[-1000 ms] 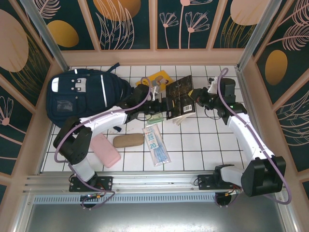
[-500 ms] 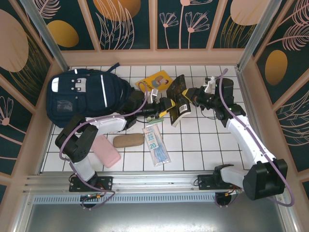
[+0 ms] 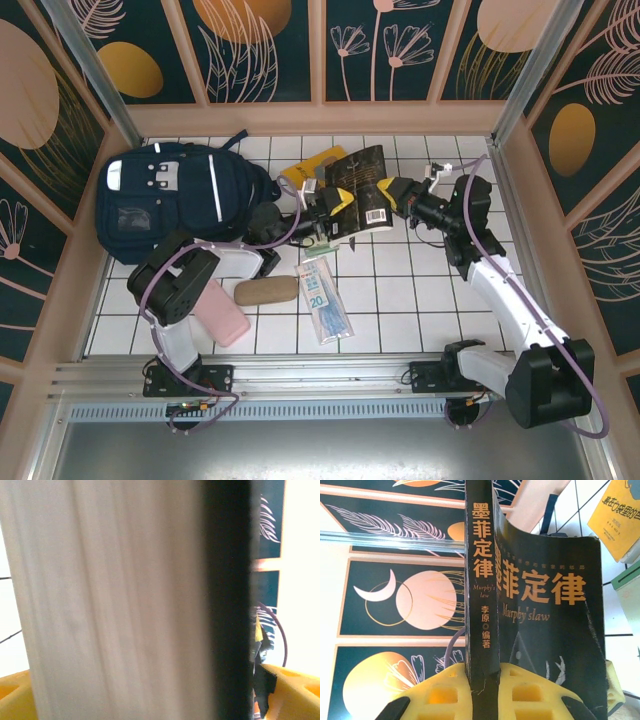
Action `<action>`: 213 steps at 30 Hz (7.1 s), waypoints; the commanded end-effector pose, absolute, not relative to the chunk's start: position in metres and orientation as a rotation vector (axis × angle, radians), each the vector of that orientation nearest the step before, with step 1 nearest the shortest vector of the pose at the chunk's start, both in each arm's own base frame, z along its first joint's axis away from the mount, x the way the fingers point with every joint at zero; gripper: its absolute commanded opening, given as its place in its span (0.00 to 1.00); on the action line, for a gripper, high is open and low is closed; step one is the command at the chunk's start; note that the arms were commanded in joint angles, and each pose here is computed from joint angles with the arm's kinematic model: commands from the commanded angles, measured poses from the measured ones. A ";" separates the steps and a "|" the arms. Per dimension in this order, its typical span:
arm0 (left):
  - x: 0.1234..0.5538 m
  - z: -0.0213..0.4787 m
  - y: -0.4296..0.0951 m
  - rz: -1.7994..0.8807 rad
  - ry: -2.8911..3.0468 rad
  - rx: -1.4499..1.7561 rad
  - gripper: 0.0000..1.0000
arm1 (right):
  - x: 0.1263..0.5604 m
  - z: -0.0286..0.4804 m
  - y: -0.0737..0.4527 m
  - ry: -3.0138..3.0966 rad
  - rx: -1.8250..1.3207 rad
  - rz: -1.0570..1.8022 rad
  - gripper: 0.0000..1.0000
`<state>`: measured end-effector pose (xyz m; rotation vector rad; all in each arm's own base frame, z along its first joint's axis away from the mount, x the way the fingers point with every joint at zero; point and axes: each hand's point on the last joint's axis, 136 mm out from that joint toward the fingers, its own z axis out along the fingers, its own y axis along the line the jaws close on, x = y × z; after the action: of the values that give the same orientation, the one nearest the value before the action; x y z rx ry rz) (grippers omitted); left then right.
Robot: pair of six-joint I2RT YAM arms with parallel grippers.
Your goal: Pack the student bag
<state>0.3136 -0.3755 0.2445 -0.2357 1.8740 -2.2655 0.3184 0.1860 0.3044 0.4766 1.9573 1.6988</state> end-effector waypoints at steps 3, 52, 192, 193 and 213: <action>0.299 0.307 -0.362 -2.387 1.612 -0.094 0.87 | 0.308 0.325 0.181 1.879 0.398 1.716 0.00; 0.297 0.291 -0.373 -2.355 1.687 -0.086 0.80 | 0.313 0.315 0.164 1.887 0.461 1.607 0.00; 0.505 0.114 -0.083 -1.166 2.189 -0.491 0.47 | 0.302 0.176 0.196 2.428 0.153 1.219 0.00; 0.505 0.105 -0.081 -1.146 2.214 -0.505 0.47 | 0.302 0.177 0.196 2.428 0.150 1.221 0.00; 0.509 0.124 -0.067 -0.956 2.295 -0.444 0.00 | 0.320 0.198 0.185 2.390 0.223 1.085 0.00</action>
<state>0.5053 -0.0592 0.0721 -0.5416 2.3558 -0.9181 0.3015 0.1861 0.1625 0.2290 2.4946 1.1137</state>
